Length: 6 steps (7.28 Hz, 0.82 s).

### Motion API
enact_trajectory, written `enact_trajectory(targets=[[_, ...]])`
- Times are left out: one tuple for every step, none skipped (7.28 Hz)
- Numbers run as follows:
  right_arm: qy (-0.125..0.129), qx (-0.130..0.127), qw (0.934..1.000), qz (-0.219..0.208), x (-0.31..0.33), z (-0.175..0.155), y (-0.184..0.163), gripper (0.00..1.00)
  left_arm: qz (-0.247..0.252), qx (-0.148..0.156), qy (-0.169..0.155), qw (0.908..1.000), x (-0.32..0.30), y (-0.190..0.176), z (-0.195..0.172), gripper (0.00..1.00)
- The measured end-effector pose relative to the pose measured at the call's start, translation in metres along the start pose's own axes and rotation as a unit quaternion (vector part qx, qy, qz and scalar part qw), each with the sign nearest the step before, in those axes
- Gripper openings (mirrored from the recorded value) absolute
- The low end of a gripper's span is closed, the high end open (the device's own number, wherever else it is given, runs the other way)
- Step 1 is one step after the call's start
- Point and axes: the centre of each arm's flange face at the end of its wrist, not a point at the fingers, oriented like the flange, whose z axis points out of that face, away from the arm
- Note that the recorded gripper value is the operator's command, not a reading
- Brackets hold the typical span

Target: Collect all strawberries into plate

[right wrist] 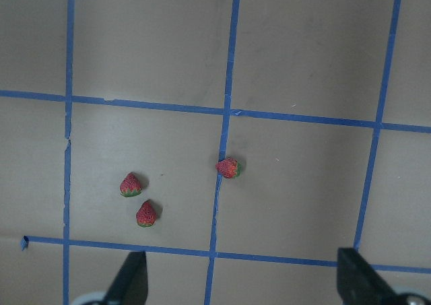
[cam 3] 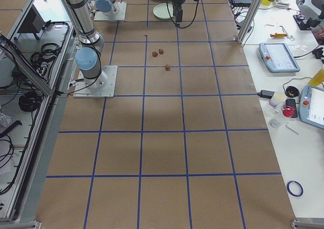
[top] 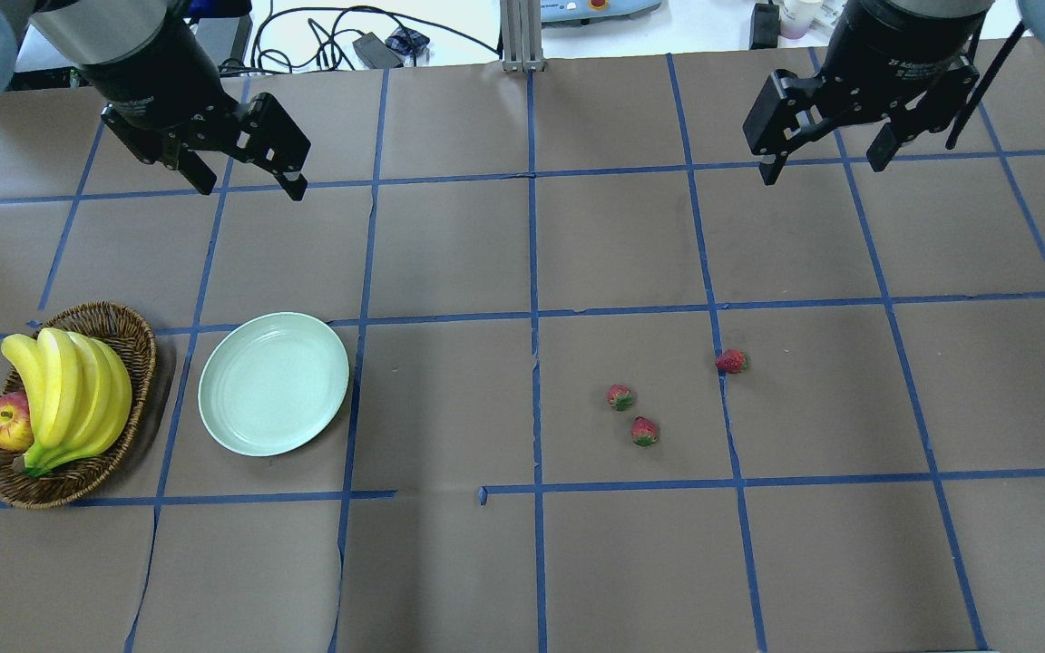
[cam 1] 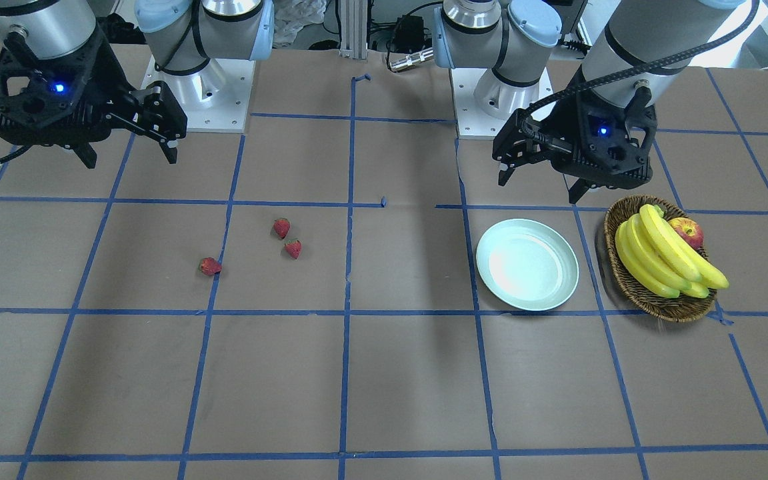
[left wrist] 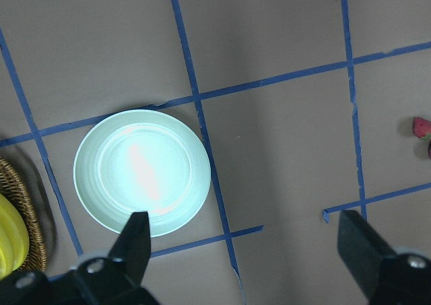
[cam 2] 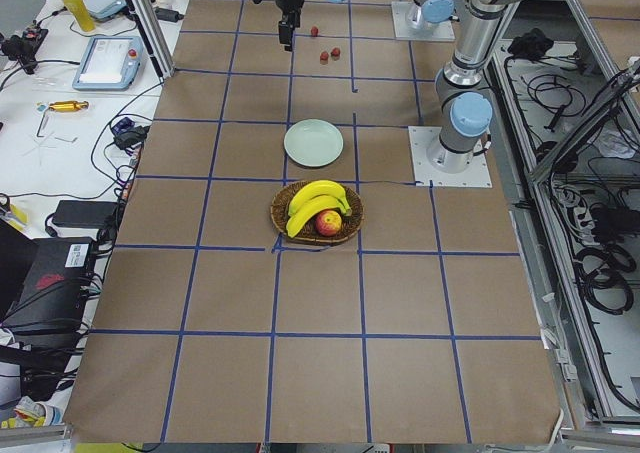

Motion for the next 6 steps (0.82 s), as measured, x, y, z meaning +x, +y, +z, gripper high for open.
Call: enact_trajectory(targets=[[0.000, 0.000, 1.0000, 0.001, 0.000, 0.000, 0.000, 1.00, -0.001, 0.001, -0.003, 1.0000, 0.000, 0.001, -0.001, 1.00], [0.000, -0.001, 1.0000, 0.002, 0.000, 0.001, 0.000, 1.00, -0.002, 0.000, -0.019, 0.9998, -0.002, 0.005, -0.002, 1.00], [0.000, -0.002, 1.0000, 0.003, 0.000, 0.002, 0.000, 1.00, -0.004, -0.005, -0.039, 0.9992, -0.006, 0.010, -0.002, 1.00], [0.000, -0.002, 1.0000, 0.004, 0.000, 0.002, 0.000, 1.00, -0.004, -0.008, -0.049, 0.9988, -0.007, 0.013, 0.000, 1.00], [-0.001, -0.002, 1.0000, 0.004, 0.000, 0.002, 0.000, 1.00, -0.005, -0.010, -0.052, 0.9986, -0.008, 0.014, 0.001, 1.00], [-0.001, -0.002, 1.0000, 0.004, 0.000, 0.002, 0.000, 1.00, -0.005, -0.010, -0.052, 0.9986, -0.008, 0.013, 0.002, 1.00]])
